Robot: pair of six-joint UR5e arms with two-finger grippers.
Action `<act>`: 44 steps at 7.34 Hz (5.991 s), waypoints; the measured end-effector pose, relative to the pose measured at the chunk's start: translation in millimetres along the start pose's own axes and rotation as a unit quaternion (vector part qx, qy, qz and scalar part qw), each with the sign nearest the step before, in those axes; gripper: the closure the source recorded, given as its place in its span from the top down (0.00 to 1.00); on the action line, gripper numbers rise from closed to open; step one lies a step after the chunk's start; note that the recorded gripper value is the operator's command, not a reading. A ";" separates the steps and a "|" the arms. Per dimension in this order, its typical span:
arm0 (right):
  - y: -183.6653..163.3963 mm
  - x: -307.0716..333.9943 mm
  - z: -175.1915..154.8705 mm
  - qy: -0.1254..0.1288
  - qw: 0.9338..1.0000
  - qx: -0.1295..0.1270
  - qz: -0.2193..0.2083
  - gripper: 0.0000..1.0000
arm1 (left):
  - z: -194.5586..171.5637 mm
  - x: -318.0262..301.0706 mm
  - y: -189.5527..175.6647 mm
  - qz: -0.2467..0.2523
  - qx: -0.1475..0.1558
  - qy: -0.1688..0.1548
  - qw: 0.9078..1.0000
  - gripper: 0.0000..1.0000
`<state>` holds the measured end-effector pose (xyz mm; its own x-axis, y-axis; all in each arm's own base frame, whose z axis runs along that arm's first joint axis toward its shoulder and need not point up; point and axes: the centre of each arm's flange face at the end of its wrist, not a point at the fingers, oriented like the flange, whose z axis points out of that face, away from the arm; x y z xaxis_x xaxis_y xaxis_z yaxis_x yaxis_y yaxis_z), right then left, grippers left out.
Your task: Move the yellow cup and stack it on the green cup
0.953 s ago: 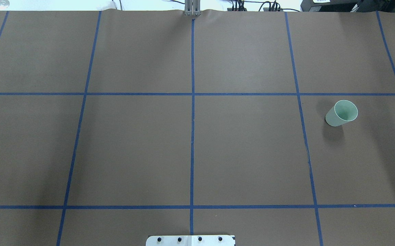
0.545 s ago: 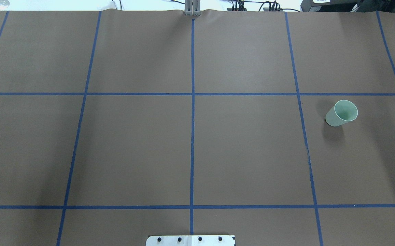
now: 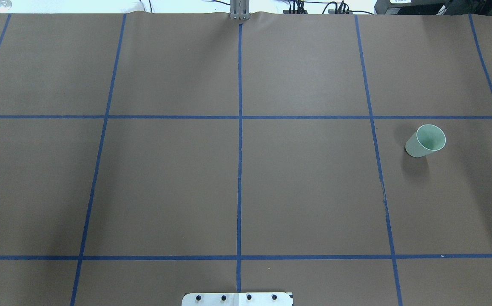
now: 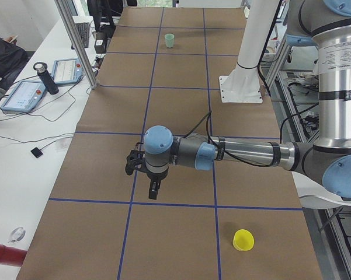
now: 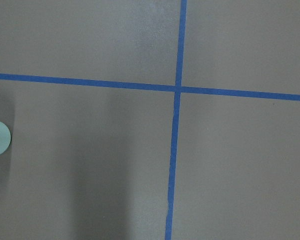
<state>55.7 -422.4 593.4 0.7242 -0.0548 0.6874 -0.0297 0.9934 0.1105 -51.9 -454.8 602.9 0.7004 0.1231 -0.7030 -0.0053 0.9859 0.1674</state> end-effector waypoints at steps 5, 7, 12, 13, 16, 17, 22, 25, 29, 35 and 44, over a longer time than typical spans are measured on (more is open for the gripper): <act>-34.1 -14.9 26.7 0.004 1.000 -0.025 -0.014 1.00 | -4.1 4.6 -36.5 -0.004 0.010 -0.017 1.000 1.00; -42.1 -15.2 32.5 0.001 0.999 -0.029 -0.015 1.00 | -23.6 -5.2 -31.2 -0.017 0.029 -0.024 0.999 1.00; -37.2 -17.4 31.4 -0.007 0.999 -0.026 -0.019 1.00 | -70.0 -5.2 96.8 -0.135 0.062 -0.160 0.976 1.00; -37.9 -20.0 29.3 -0.010 0.999 -0.024 -0.022 1.00 | -78.0 2.2 119.8 -0.166 0.067 -0.170 0.969 1.00; -41.7 -27.2 23.5 -0.016 0.999 -0.018 -0.028 1.00 | -85.3 9.8 131.8 -0.247 0.097 -0.190 0.945 1.00; -42.0 -29.1 21.5 -0.017 0.999 -0.016 -0.029 1.00 | -81.5 22.0 124.7 -0.274 0.108 -0.183 0.938 1.00; -39.8 -29.8 19.8 -0.017 0.999 -0.014 -0.029 1.00 | -63.6 114.8 101.6 -0.385 0.132 -0.139 0.903 1.00; -40.3 -29.8 20.0 -0.015 0.999 -0.014 -0.030 1.00 | -55.1 157.8 106.3 -0.407 0.114 -0.205 0.883 1.00; -40.2 -29.6 20.2 -0.015 0.999 -0.015 -0.030 1.00 | -10.9 202.3 125.3 -0.458 0.093 -0.297 0.833 1.00; -41.7 -30.1 20.1 -0.015 0.999 -0.014 -0.030 1.00 | 89.7 220.3 161.3 -0.561 0.116 -0.450 0.685 1.00; -51.3 -39.1 19.0 -0.017 0.999 -0.012 -0.039 1.00 | 239.9 129.3 204.7 -0.624 0.162 -0.591 0.486 1.00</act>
<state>15.9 -473.1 574.5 0.7000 -0.1348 0.7013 0.0424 0.9881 0.1477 208.8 -264.3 712.1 -0.0642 -0.8867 0.4579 0.9277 0.1161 0.3549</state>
